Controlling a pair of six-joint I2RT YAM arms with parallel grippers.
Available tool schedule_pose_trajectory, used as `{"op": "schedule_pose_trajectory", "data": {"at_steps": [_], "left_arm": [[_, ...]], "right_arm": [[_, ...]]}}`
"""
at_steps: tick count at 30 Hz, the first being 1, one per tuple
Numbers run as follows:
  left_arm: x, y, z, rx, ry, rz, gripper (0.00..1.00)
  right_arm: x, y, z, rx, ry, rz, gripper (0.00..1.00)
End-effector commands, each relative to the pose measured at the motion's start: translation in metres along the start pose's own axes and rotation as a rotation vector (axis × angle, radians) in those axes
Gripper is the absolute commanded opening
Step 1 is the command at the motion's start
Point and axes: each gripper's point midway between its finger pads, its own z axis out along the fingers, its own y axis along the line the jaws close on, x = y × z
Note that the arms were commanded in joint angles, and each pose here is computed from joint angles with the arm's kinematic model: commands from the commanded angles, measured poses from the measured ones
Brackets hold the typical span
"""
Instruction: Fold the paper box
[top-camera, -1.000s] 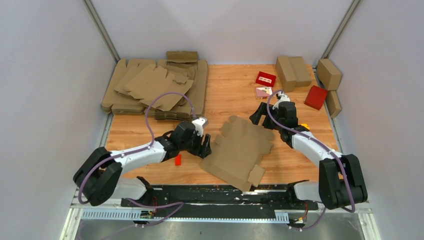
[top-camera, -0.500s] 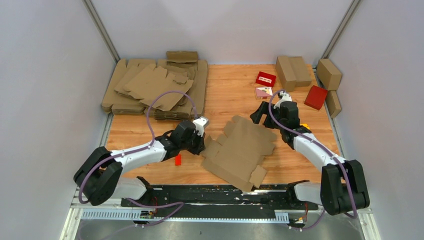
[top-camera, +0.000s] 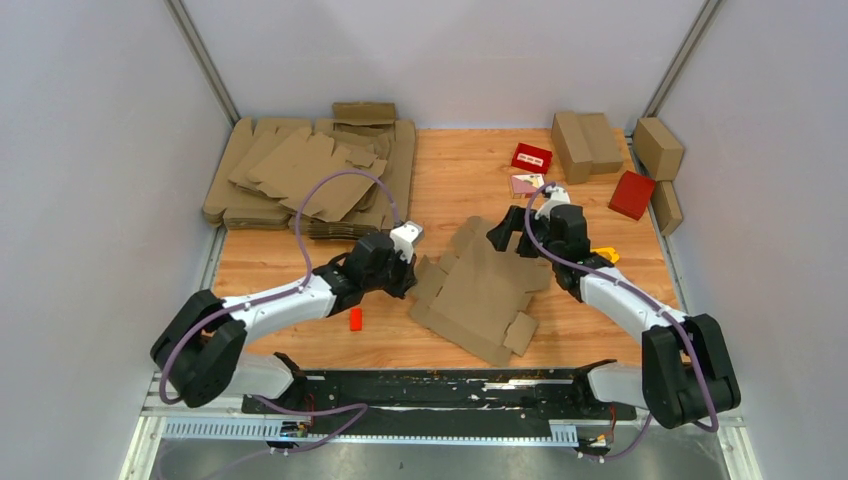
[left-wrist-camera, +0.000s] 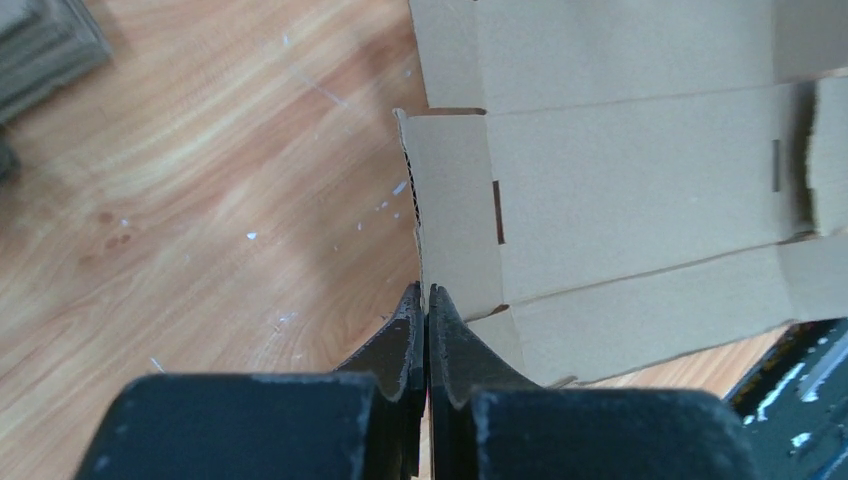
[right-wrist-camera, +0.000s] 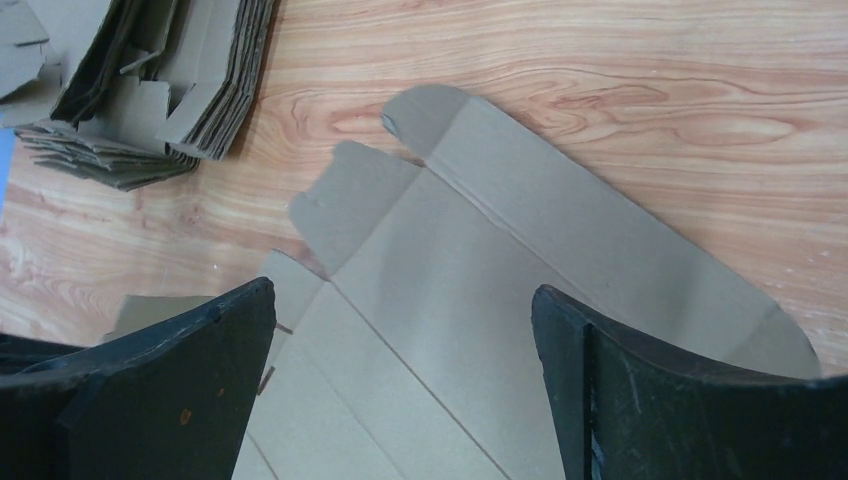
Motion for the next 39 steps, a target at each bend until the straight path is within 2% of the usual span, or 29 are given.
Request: {"op": "schedule_pose_trajectory", "data": {"at_steps": [1, 10, 16, 25, 34, 39], "left_arm": [[0.005, 0.001, 0.013, 0.009, 0.030, 0.040, 0.00], [0.010, -0.004, 0.015, 0.043, 0.028, 0.039, 0.00], [0.007, 0.004, 0.011, -0.003, 0.029, 0.048, 0.00], [-0.004, -0.001, -0.010, -0.005, -0.034, 0.083, 0.00], [-0.007, 0.018, -0.018, -0.134, -0.049, 0.107, 0.00], [-0.003, 0.025, -0.014, -0.172, 0.013, 0.134, 0.00]], "right_arm": [[-0.005, 0.016, 0.006, -0.059, -0.023, -0.053, 1.00], [-0.006, 0.019, 0.003, -0.063, -0.031, -0.056, 1.00], [-0.006, 0.014, 0.002, -0.032, -0.035, -0.054, 1.00], [-0.011, 0.016, 0.002, -0.039, -0.050, -0.110, 1.00], [-0.005, 0.013, 0.008, -0.026, -0.012, -0.092, 1.00], [0.002, 0.041, 0.008, -0.173, 0.029, -0.127, 0.99]]}}
